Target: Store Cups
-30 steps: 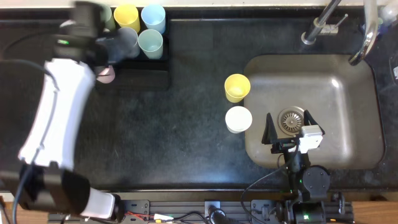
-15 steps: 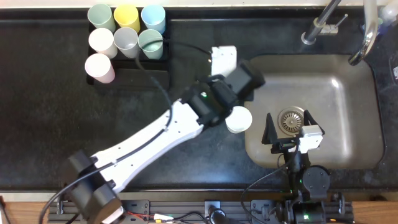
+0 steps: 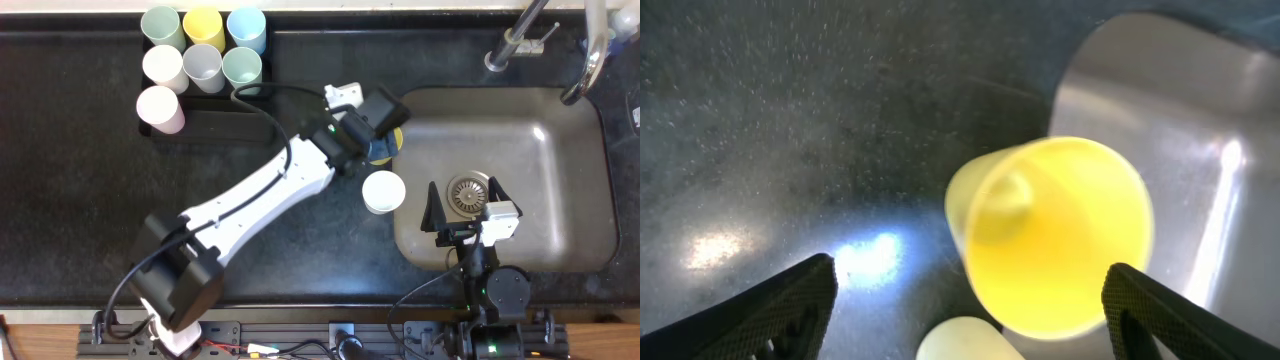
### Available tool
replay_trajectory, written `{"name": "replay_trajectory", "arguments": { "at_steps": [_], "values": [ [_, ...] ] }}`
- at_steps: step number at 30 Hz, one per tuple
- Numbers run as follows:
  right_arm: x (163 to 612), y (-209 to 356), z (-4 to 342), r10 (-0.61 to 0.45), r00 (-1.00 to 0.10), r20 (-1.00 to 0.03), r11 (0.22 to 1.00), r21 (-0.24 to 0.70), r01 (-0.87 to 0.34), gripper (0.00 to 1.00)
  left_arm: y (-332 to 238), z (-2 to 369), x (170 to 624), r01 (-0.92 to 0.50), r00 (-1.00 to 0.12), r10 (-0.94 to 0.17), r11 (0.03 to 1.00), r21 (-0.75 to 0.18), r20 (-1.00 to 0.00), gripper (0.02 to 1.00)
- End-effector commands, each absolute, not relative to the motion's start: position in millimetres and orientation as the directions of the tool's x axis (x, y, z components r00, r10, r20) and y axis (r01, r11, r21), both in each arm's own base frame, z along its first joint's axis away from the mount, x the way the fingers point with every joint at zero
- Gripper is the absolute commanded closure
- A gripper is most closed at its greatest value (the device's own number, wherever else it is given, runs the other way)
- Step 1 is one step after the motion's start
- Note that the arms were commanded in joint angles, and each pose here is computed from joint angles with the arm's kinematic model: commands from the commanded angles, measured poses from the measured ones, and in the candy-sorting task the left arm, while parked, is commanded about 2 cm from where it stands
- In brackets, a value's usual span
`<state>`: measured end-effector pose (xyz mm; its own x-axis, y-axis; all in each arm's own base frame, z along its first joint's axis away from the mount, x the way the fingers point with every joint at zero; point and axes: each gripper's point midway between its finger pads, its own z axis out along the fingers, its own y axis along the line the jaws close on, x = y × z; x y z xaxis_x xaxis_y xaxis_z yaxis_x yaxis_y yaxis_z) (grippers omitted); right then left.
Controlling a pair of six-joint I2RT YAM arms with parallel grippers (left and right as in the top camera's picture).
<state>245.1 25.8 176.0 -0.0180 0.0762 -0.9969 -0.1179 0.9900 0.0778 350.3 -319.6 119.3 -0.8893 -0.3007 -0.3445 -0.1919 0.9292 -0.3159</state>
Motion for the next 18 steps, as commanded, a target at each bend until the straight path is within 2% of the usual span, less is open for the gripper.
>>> {"name": "replay_trajectory", "arguments": {
  "at_steps": [1, 18],
  "values": [
    [245.3, 26.9, 172.5, 0.084, -0.019, -0.996, 0.989, 0.086, -0.124, 0.005, -317.4, 109.0, 347.6, -0.24, -0.91, -0.333, 0.909, -0.342, -0.246, 0.02],
    [245.3, 26.9, 172.5, 0.084, -0.019, -0.996, 0.989, 0.086, -0.124, 0.003, -321.1, 83.2, 336.2, -0.258, -0.937, -0.316, 0.912, -0.32, -0.146, 0.036]
  ]
}}
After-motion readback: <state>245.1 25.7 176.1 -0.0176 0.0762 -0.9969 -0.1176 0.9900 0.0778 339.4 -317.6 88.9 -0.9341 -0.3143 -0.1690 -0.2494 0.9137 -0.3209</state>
